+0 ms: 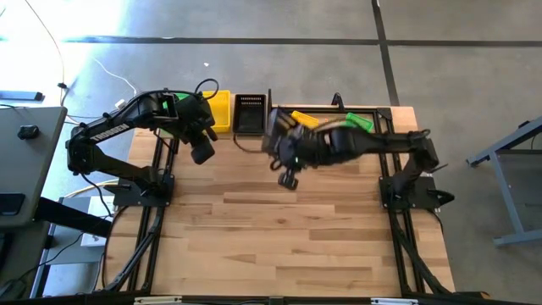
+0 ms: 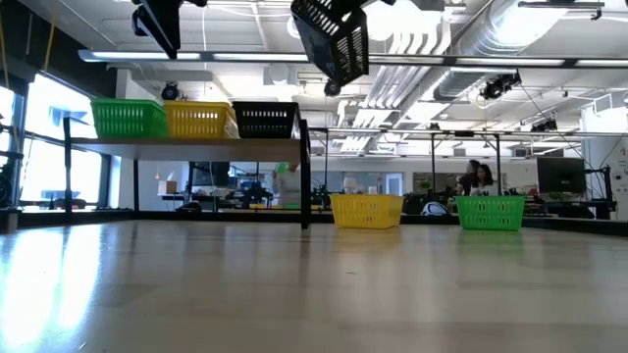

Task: Stack baskets on shelf by color
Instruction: Stack the black bin on top of the black bin on the shelf

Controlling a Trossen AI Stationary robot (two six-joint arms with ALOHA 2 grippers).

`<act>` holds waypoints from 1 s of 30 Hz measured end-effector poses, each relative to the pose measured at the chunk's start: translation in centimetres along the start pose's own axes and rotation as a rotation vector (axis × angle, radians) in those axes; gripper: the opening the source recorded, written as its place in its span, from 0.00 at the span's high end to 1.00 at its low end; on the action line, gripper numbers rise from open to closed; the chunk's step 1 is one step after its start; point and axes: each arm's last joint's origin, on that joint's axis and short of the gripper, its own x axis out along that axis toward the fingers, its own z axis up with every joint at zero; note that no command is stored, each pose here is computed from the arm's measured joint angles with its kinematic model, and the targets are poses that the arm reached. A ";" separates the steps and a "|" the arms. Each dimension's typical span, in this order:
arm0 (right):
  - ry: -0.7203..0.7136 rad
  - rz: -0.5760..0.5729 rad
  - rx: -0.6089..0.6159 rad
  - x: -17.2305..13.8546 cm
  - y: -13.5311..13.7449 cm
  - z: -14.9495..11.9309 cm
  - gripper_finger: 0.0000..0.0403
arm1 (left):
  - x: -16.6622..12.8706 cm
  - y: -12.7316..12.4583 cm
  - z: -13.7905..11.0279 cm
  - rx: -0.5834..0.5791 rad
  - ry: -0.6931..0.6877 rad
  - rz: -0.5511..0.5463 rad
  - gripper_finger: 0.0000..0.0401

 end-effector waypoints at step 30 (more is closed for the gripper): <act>-0.075 -0.270 -0.258 0.0 -14.8 6.3 1.00 | 0.0 0.0 0.0 -0.120 -0.001 0.000 0.66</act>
